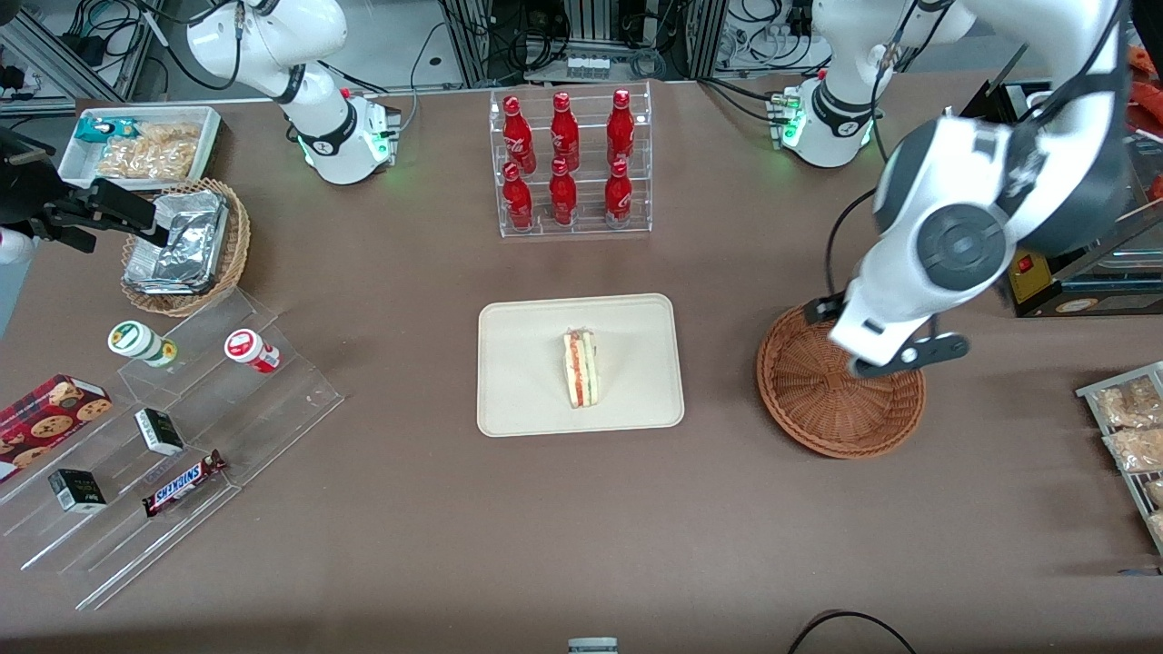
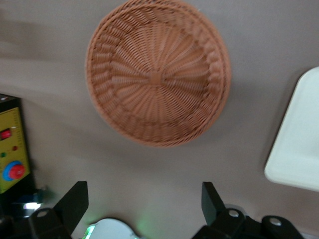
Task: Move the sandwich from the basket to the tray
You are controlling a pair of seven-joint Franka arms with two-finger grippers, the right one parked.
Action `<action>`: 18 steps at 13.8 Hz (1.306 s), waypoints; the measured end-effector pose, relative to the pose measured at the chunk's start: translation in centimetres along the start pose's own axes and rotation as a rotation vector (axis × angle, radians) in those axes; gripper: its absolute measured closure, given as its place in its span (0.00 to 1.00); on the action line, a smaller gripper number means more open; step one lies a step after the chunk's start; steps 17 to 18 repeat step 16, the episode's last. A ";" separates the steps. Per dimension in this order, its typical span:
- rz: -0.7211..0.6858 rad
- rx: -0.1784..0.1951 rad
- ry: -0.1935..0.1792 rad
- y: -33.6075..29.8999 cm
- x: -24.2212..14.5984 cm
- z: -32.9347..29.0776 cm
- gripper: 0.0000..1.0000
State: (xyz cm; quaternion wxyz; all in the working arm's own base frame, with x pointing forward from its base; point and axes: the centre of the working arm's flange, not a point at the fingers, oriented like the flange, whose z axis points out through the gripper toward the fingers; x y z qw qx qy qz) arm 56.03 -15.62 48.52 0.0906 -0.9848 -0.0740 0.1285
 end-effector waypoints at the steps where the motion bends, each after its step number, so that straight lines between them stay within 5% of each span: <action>1: 0.028 -0.017 -0.010 -1.6 -0.8 -1.1 0.00; 4: 0.094 -0.038 -0.034 -5.8 -2.9 -3.6 0.00; 10: 0.195 -0.091 -0.023 -11.6 -3.7 -5.6 0.00; 13: 0.211 -0.134 0.005 -14.3 -3.4 -6.6 0.00; 16: 0.201 -0.146 0.081 -15.1 -2.9 -7.8 0.00; 18: 0.201 -0.146 0.081 -15.1 -2.9 -7.8 0.00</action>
